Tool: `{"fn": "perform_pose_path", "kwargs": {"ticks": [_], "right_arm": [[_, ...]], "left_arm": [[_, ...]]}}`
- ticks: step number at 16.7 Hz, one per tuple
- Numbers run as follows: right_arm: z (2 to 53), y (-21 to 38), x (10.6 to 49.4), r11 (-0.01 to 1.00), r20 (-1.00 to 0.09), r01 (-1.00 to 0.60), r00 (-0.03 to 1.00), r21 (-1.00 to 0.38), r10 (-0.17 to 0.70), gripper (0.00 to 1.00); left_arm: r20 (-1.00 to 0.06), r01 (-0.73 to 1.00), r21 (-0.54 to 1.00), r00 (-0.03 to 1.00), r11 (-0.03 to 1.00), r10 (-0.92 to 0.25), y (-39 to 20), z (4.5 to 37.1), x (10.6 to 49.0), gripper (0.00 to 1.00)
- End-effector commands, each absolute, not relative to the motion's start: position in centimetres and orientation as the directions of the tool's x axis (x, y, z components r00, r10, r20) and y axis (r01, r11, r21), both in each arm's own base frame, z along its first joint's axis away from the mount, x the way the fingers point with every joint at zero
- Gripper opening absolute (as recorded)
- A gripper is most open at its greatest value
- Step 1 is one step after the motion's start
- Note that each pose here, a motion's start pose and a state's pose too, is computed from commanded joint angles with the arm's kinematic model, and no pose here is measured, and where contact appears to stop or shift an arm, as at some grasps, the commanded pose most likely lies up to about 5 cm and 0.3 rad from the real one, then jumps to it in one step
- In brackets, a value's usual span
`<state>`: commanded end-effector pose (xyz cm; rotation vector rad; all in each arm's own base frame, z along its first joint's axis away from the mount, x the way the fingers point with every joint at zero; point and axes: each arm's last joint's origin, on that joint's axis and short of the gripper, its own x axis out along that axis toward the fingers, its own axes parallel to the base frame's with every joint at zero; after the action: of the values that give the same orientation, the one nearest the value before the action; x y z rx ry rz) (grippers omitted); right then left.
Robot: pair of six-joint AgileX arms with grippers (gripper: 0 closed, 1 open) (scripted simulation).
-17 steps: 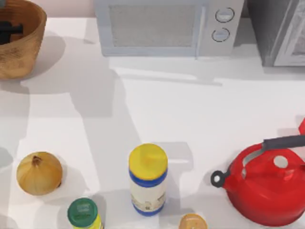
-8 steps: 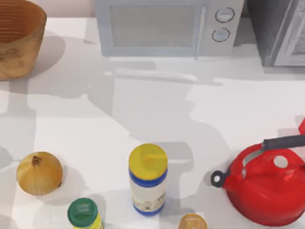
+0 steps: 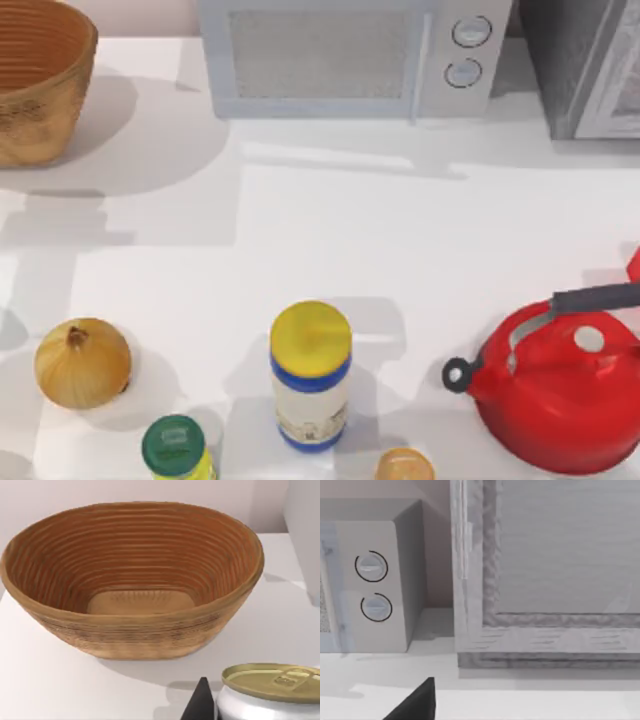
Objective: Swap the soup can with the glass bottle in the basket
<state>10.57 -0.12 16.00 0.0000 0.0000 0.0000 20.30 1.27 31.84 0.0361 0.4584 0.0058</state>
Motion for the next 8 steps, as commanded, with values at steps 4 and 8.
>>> {"fn": "perform_pose_path", "kwargs": {"ticks": [4,8], "right_arm": [[16.0,-0.1,10.6,1.000,0.000,0.000,1.000,0.000,0.000,1.00],[16.0,-0.1,10.6,1.000,0.000,0.000,1.000,0.000,0.000,1.00]], "left_arm": [[-0.246,-0.002,0.027,0.969,1.000,0.009,0.3,25.0,13.1,0.00],[-0.093,-0.002,0.012,0.996,1.000,0.003,0.0,18.9,10.8,0.00]]}}
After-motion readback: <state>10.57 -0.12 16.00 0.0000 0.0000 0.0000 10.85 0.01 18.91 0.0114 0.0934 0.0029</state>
